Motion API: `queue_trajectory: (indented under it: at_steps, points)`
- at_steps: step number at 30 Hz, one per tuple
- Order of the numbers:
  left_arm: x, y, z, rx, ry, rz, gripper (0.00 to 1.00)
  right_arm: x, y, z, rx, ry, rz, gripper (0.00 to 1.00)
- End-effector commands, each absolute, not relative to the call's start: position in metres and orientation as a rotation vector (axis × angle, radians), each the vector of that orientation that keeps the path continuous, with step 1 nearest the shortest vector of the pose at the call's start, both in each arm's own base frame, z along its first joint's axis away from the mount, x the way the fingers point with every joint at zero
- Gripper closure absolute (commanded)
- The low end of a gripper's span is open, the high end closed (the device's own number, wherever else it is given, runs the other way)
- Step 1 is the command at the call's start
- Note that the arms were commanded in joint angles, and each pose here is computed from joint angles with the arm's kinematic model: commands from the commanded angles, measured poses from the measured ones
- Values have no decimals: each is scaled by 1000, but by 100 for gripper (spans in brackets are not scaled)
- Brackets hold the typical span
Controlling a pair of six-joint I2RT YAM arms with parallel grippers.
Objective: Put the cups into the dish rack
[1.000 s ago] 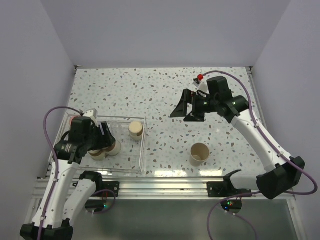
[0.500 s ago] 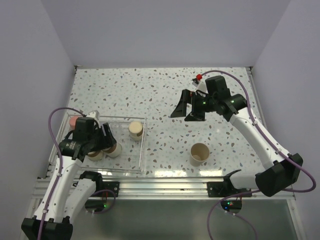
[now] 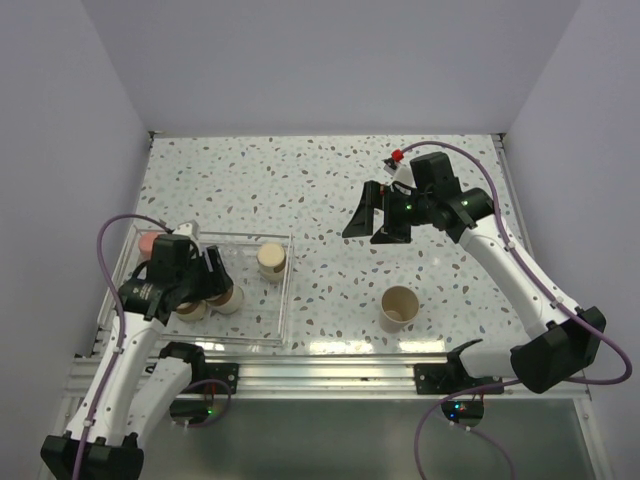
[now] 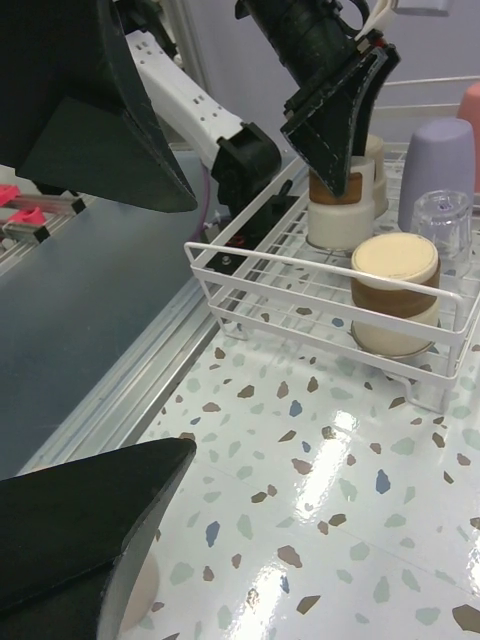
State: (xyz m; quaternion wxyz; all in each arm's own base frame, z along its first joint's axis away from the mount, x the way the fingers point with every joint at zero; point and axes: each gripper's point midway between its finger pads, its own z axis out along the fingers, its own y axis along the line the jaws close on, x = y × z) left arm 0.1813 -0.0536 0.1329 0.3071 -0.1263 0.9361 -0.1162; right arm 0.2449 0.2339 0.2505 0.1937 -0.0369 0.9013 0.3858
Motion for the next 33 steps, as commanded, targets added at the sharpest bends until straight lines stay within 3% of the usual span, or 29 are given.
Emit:
queue_trajectory:
  at_steps: [1,25,33]
  points:
    - [192,-55,137,-341,2430,-307,44,248,233,261,-137,2487,1062,2]
    - [189,-61,134,-312,2446,-312,14,230,220,253,-135,2489,1035,2]
    - [193,-66,152,-305,2405,-351,12,228,206,250,-139,2506,923,2]
